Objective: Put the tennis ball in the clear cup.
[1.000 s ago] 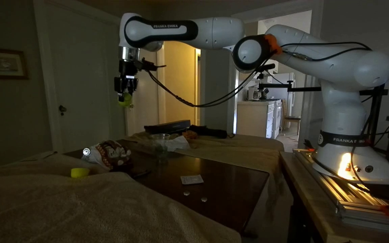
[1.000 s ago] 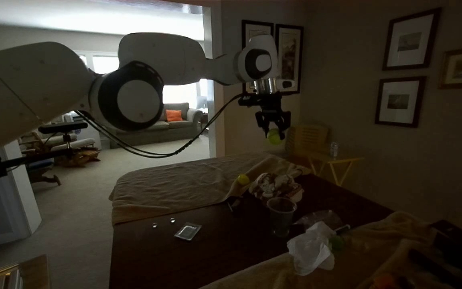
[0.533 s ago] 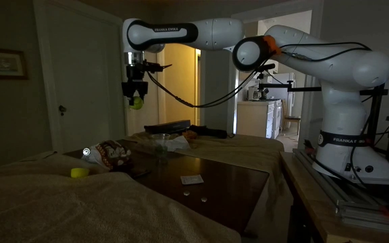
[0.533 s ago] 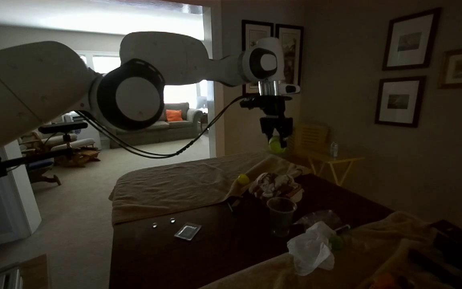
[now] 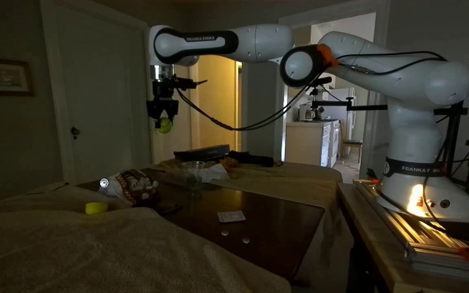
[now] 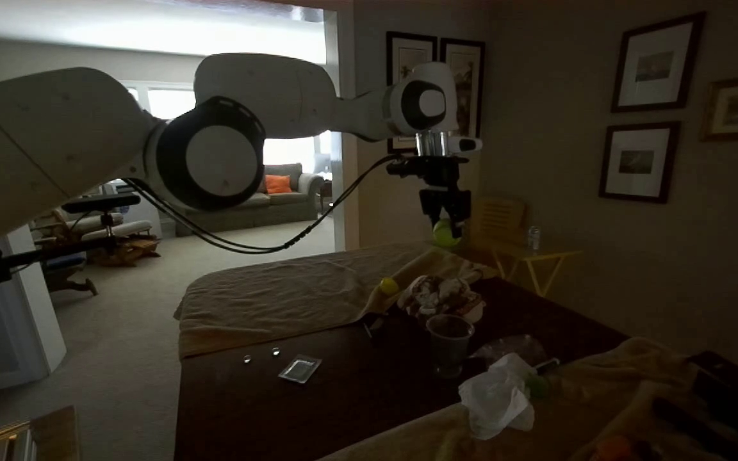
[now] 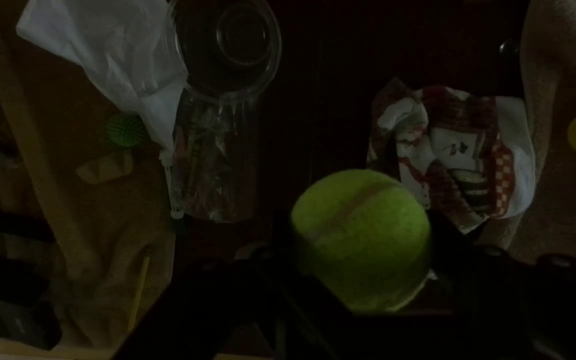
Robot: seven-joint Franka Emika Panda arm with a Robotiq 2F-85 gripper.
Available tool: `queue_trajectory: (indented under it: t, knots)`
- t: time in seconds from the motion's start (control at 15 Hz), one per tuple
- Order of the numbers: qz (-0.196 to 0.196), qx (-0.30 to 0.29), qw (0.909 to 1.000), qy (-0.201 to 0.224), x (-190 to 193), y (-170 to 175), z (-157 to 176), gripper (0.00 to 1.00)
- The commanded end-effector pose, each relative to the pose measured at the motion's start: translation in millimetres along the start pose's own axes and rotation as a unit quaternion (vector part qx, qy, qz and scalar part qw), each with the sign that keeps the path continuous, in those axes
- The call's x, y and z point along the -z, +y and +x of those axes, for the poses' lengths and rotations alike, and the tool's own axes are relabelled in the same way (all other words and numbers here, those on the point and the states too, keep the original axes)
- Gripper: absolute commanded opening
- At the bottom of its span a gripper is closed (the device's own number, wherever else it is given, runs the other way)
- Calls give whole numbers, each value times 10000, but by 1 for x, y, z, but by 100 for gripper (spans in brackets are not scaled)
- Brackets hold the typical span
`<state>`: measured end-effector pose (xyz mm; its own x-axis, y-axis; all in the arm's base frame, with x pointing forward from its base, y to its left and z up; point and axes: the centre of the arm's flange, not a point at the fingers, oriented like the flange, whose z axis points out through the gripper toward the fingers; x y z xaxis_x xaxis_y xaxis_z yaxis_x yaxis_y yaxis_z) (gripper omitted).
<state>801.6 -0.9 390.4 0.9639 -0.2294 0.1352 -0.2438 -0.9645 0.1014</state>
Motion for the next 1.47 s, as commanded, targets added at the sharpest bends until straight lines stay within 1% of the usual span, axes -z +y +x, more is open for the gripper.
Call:
queue_trajectory:
  t: [0.0,0.07,0.2,0.4,0.67,0.93,1.07,1.13,1.27,1.4]
  knots:
    - [0,0,10000,-2,0,0,0,67]
    - [-1,0,10000,-2,0,0,0,42]
    - [251,38,9997,-16,0,-8,-18,42]
    - [348,96,9993,15,6,-19,-46,42]
    - [223,100,9997,13,25,-32,-82,42]
    - [260,22,9995,194,48,-53,-89,42]
    - [320,-168,9990,263,57,-60,-94,42]
    - [363,-361,9984,240,58,-63,-96,42]
    - [306,-737,9966,183,62,-68,-99,42]
    - [202,-1227,9922,108,64,-69,-102,42]
